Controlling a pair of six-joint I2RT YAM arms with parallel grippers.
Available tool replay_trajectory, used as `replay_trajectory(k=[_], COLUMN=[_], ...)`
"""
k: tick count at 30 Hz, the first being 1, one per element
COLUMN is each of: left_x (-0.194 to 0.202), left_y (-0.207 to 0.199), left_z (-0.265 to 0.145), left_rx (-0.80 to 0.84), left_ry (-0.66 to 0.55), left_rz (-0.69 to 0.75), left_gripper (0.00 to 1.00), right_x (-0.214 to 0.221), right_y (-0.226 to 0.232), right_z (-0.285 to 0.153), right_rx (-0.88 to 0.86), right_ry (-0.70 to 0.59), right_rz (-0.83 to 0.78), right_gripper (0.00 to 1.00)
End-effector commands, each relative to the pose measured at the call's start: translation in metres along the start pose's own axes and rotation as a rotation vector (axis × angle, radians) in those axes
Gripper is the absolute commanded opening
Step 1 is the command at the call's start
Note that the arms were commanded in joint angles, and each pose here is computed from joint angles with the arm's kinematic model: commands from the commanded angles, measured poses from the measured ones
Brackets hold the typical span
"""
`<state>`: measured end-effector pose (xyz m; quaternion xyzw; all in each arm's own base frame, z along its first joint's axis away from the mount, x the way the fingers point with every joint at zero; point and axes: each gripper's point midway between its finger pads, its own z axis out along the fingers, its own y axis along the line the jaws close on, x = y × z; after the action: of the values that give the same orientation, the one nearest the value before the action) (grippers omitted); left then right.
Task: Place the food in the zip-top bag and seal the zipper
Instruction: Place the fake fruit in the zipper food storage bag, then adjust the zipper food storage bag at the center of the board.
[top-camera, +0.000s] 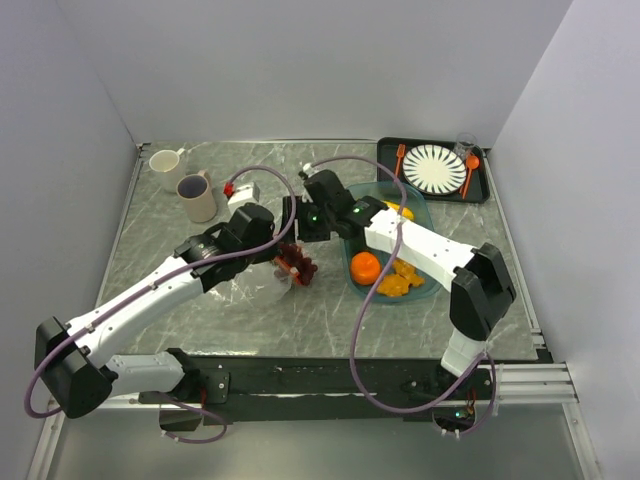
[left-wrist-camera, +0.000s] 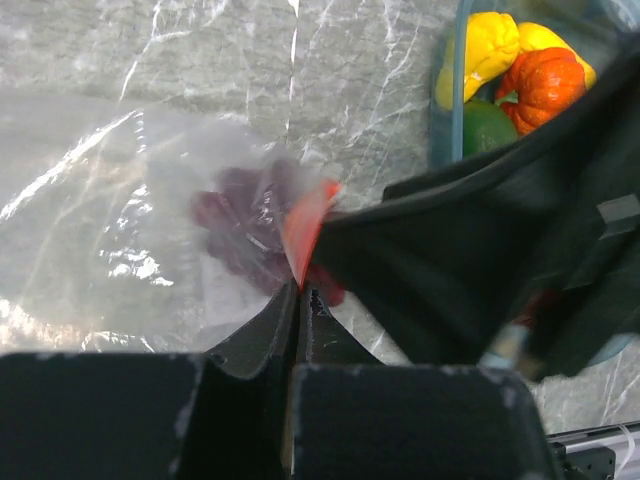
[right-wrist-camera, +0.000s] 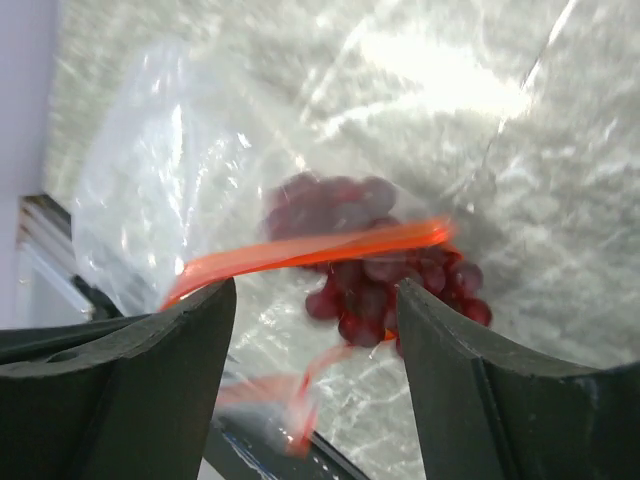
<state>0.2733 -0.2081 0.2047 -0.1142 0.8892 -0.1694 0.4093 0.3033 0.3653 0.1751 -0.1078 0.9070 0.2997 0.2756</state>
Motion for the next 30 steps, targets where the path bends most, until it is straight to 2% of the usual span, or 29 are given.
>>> replay_trajectory(k=[1, 5, 9, 12, 14, 18, 24, 30], left_x=[-0.005, -0.006, 0.0, 0.008, 0.013, 0.025, 0.041, 0.052], left_y=[-0.015, -0.013, -0.009, -0.002, 0.004, 0.021, 0.049, 0.068], left_z=[-0.002, 0.002, 0.008, 0.013, 0.017, 0.023, 0.03, 0.031], left_rx=[0.053, 0.032, 0.004, -0.024, -0.047, -0.121, -0.244, -0.324], left_ry=[-0.012, -0.011, 0.005, 0.021, 0.027, 0.052, 0.085, 0.106], left_rz=[-0.037, -0.029, -0.018, -0.007, -0.004, 0.01, 0.03, 0.013], left_gripper=[0.01, 0.01, 0.01, 0.01, 0.01, 0.01, 0.01, 0.01], right_x=[-0.039, -0.03, -0.001, 0.022, 0.03, 0.046, 0.055, 0.07], right_y=[0.031, 0.012, -0.021, -0.03, -0.034, -0.038, -0.046, -0.049], right_z=[-0.033, -0.037, -0.035, -0.028, -0.024, -0.012, 0.014, 0.032], right_rx=[-0.187, -0.119, -0.043, -0.039, -0.032, -0.026, 0.008, 0.009], right_ry=[-0.112, -0.105, -0.06, -0.003, 0.018, 0.093, 0.142, 0.218], right_rz=[0.002, 0.019, 0.073, 0.079, 0.082, 0.079, 0.094, 0.126], right_gripper=[0.73, 0.73, 0.61, 0.57, 0.57, 0.64, 0.64, 0.59])
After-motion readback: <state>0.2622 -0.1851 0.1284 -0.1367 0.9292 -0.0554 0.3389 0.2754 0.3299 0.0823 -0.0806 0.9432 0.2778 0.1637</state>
